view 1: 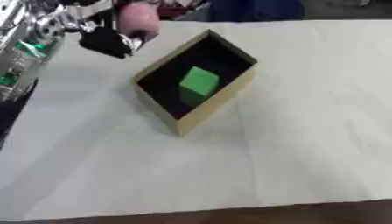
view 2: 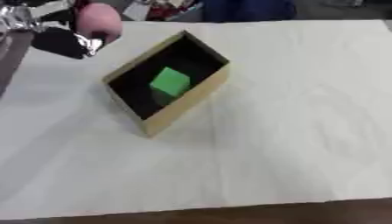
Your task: Pick up objects on the table and place them in the box.
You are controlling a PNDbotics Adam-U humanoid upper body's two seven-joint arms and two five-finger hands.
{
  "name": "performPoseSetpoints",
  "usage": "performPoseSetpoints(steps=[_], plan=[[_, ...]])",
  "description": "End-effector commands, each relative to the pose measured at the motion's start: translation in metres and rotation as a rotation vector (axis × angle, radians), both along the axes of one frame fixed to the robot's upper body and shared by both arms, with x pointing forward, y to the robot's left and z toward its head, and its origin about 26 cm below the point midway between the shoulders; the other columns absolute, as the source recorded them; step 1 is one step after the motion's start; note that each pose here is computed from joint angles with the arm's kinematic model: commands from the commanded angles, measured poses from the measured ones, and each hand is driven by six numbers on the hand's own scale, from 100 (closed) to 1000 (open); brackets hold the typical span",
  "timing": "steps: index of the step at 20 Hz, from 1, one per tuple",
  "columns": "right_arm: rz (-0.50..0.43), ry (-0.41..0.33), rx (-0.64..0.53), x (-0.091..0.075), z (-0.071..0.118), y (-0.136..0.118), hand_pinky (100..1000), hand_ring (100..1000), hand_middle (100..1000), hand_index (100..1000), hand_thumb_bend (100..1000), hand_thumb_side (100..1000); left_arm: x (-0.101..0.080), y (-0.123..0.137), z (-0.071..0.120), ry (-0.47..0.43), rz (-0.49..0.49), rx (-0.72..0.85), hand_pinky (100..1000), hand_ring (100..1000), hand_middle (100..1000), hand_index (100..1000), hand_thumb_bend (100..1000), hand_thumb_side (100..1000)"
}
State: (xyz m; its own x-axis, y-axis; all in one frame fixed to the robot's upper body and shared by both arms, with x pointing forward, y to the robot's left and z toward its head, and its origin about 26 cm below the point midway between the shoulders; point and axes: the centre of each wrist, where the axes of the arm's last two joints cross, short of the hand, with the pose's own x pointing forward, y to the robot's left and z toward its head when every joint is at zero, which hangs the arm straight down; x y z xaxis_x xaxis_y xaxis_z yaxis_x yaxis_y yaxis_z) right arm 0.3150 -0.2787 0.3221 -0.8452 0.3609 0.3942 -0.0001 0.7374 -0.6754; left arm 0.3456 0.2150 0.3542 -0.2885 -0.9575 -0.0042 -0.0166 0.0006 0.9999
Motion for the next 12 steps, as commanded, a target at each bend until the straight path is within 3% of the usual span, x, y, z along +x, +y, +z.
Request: performPoseSetpoints(steps=[1, 12], plan=[[-0.003, -0.025, 0.002, -0.004, 0.007, -0.001, 969, 981, 623, 869, 100, 766, -0.004, -0.012, 0.007, -0.012, -0.038, -0.018, 679, 606, 581, 738, 100, 564], [0.001, -0.025, 0.002, -0.004, 0.008, 0.0, 970, 982, 622, 870, 100, 767, 0.031, -0.025, -0.025, 0.093, 0.024, 0.004, 675, 614, 577, 742, 100, 531]])
